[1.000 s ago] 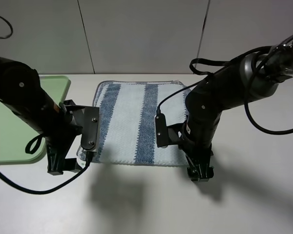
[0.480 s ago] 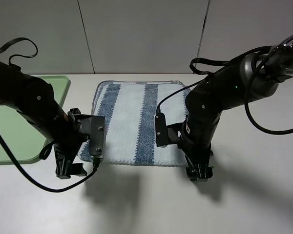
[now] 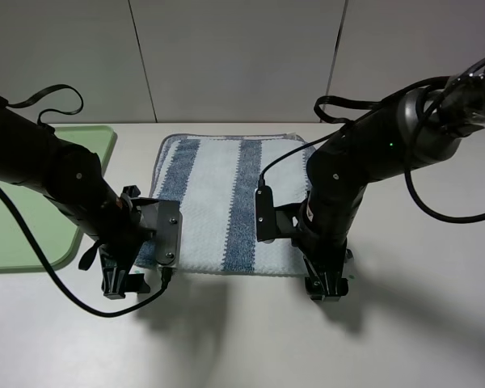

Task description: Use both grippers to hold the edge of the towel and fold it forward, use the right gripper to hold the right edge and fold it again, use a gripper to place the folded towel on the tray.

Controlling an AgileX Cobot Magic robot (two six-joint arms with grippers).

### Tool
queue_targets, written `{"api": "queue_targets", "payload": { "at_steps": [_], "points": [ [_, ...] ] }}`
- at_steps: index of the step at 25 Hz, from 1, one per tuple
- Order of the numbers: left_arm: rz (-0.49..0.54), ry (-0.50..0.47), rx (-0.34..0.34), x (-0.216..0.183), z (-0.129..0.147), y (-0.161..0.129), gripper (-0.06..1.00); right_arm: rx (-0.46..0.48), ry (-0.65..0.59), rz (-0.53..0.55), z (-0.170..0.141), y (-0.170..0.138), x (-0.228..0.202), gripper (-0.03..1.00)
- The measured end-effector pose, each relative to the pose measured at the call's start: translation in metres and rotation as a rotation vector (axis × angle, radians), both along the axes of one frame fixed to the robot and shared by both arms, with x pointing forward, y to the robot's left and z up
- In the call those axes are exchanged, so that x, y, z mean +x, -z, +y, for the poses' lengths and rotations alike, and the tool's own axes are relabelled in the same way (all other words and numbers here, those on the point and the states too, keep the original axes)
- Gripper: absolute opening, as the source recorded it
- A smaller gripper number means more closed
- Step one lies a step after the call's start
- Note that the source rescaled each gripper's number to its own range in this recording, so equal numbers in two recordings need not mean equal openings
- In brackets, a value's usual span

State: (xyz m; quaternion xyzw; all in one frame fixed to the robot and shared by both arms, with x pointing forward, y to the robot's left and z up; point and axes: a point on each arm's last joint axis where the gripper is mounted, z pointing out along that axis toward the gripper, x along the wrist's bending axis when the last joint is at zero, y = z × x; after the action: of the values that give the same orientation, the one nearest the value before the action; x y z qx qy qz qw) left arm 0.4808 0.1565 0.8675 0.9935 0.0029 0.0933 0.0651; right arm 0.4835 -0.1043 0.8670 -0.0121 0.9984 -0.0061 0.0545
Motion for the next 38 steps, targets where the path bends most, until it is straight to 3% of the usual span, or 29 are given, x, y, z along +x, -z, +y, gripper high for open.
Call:
{"api": "queue_targets", "payload": {
  "at_steps": [5, 11, 14, 20, 26, 38],
  "points": [
    [0.004, -0.005, -0.001, 0.0004, -0.0005, 0.0012, 0.84, 0.004, 0.004, 0.001, 0.0003, 0.0, -0.0001, 1.0],
    [0.002, -0.01, -0.006, 0.0008, -0.0012, 0.0025, 0.59, 0.007, 0.009, 0.003, 0.0006, 0.0, -0.0002, 0.98],
    [-0.009, -0.008, -0.01, 0.0019, -0.0017, 0.0029, 0.46, 0.011, 0.009, 0.0, 0.001, 0.0002, 0.0001, 0.82],
    [-0.019, -0.004, -0.013, 0.003, -0.0022, 0.0044, 0.23, 0.019, 0.009, -0.007, 0.0017, 0.0005, 0.0007, 0.37],
    [-0.025, 0.001, -0.014, 0.0036, -0.0024, 0.0048, 0.03, 0.024, 0.011, -0.01, 0.0023, 0.0003, 0.0011, 0.0],
    [-0.027, 0.004, -0.013, 0.0031, -0.0021, 0.0013, 0.0, 0.019, 0.014, -0.005, 0.0013, -0.0032, 0.0001, 0.0]
  ]
}}
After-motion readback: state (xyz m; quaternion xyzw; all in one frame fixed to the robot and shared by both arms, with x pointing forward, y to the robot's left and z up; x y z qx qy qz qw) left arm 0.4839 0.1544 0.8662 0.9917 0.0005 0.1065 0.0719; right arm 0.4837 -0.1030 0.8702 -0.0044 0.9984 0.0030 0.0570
